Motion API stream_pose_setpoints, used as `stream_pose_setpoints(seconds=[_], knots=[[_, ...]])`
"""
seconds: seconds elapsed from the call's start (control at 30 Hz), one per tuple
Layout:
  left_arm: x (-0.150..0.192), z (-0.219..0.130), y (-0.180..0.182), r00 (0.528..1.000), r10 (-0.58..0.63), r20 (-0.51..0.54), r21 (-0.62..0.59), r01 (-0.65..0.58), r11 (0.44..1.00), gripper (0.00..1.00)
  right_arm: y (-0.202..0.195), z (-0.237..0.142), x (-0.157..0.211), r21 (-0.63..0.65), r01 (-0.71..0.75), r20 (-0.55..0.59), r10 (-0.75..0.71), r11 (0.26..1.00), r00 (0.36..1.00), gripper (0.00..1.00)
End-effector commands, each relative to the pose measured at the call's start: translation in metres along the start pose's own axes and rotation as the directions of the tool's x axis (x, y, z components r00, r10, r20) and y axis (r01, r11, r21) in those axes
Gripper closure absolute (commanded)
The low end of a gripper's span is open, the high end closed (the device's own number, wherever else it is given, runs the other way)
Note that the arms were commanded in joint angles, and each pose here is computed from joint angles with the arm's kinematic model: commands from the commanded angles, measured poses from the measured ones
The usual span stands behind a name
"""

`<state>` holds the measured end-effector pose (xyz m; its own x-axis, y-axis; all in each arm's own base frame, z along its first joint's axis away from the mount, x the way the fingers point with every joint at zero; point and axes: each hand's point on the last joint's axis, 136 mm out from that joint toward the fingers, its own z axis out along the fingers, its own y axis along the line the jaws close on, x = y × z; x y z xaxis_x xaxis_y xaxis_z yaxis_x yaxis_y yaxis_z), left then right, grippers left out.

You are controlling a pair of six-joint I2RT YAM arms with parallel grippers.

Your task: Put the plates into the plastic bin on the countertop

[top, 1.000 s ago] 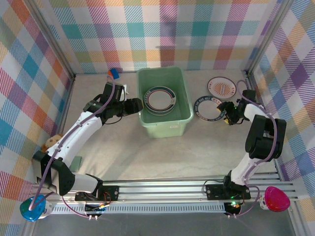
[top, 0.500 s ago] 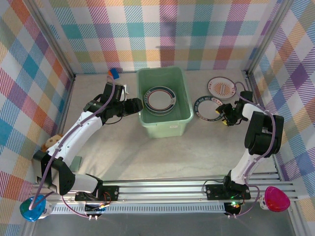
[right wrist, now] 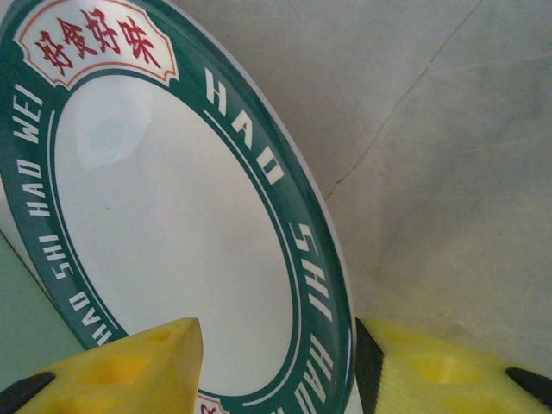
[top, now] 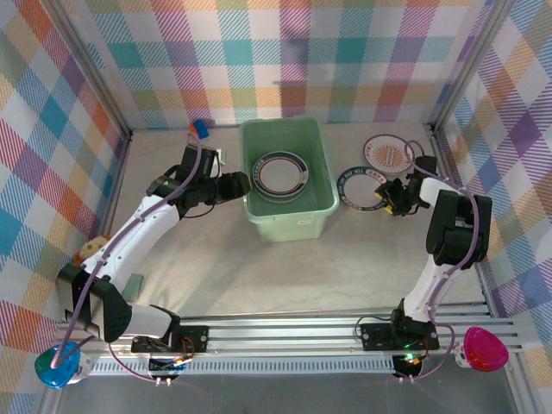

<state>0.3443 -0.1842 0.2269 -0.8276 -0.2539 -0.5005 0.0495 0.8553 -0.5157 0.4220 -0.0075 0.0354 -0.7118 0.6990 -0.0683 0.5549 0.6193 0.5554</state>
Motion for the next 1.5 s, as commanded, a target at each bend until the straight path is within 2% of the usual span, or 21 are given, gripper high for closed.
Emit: stream_pose_setpoints(seconds=[0.0, 0.23, 0.33, 0.5, 0.67, 0.9, 1.2, 1.47], knots=[[-0.006, -0.004, -0.009, 1.000, 0.001, 0.030, 0.017, -0.001, 1.000, 0.40, -0.002, 0.006, 0.001, 0.007, -0.001, -0.004, 0.001, 1.000, 1.000, 0.54], [-0.004, -0.008, -0.008, 0.999, 0.001, 0.037, 0.020, -0.002, 1.000, 0.40, -0.011, 0.013, 0.006, 0.025, -0.009, -0.018, 0.009, 1.000, 1.000, 0.60], [-0.004, -0.010, -0.008, 0.999, 0.000, 0.043, 0.023, -0.001, 1.000, 0.40, -0.014, 0.016, 0.008, 0.027, -0.012, -0.027, 0.012, 1.000, 1.000, 0.71], [-0.003, -0.015, -0.008, 0.998, -0.002, 0.055, 0.025, 0.000, 1.000, 0.40, -0.017, 0.015, 0.011, 0.031, -0.012, -0.021, 0.013, 0.999, 1.000, 0.80], [-0.001, -0.019, -0.009, 0.998, -0.002, 0.063, 0.036, 0.000, 0.999, 0.40, -0.017, 0.007, 0.013, 0.034, -0.005, 0.000, 0.005, 0.999, 1.000, 0.94], [0.002, -0.028, -0.010, 0.997, -0.001, 0.082, 0.051, -0.004, 0.999, 0.40, -0.009, -0.013, 0.015, 0.016, -0.004, 0.034, 0.004, 1.000, 0.999, 1.00], [0.006, -0.041, -0.013, 0.995, 0.003, 0.100, 0.080, -0.011, 0.997, 0.40, 0.024, -0.077, 0.019, -0.063, 0.021, 0.158, -0.010, 0.998, 0.987, 1.00], [0.008, -0.054, -0.019, 0.992, 0.019, 0.121, 0.115, -0.033, 0.993, 0.39, 0.073, -0.170, 0.024, -0.222, 0.061, 0.339, 0.018, 0.973, 0.941, 1.00]])
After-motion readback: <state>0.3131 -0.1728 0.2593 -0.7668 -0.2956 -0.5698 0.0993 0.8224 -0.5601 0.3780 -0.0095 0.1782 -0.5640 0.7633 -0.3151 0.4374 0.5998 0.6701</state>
